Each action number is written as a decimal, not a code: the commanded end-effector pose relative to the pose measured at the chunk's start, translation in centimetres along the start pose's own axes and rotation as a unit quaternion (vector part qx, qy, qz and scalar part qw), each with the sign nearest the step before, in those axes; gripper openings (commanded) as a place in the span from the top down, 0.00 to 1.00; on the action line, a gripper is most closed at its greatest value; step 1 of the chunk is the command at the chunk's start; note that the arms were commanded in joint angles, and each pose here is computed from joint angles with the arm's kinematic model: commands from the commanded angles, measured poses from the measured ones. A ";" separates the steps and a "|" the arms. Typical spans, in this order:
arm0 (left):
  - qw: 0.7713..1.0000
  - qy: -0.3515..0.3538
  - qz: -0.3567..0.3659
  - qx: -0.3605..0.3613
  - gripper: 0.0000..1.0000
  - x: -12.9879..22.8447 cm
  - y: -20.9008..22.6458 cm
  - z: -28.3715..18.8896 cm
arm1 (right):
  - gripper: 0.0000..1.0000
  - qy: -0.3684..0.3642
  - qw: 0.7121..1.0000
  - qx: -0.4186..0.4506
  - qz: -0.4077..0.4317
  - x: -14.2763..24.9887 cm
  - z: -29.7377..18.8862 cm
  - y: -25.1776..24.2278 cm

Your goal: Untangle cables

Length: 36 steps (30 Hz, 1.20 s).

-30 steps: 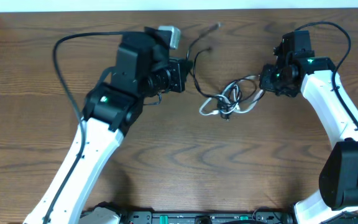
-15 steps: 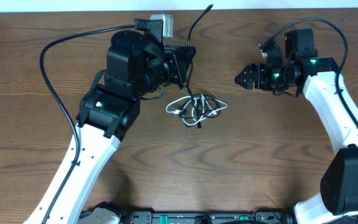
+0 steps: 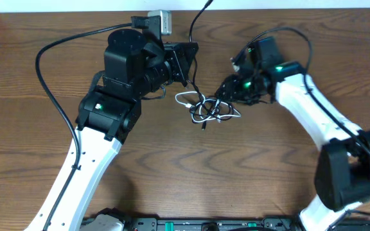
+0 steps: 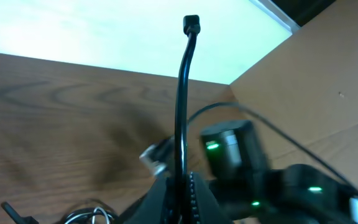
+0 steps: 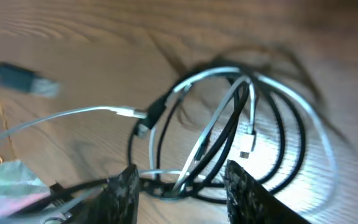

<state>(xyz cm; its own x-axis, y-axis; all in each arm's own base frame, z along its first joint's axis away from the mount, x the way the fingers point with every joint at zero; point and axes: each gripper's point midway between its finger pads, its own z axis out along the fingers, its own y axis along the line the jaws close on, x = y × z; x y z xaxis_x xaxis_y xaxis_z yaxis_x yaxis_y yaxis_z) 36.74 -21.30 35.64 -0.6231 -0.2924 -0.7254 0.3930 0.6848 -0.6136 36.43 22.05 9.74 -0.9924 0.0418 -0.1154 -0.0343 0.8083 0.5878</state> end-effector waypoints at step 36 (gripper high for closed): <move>0.917 0.169 -0.083 -0.351 0.92 7.8 18.3 -7.5 | 0.99 -0.243 0.918 -0.183 -0.254 -8.0 -18.9 7.8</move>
<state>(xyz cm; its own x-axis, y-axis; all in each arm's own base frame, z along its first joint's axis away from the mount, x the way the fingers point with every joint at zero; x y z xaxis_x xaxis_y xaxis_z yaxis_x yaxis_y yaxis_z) 33.68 -6.73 22.58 -0.8338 -0.3195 -0.4502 -0.1793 0.9280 -0.3265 44.03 14.99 26.77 -0.7435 0.1465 -0.6525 -0.3486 0.7477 0.5651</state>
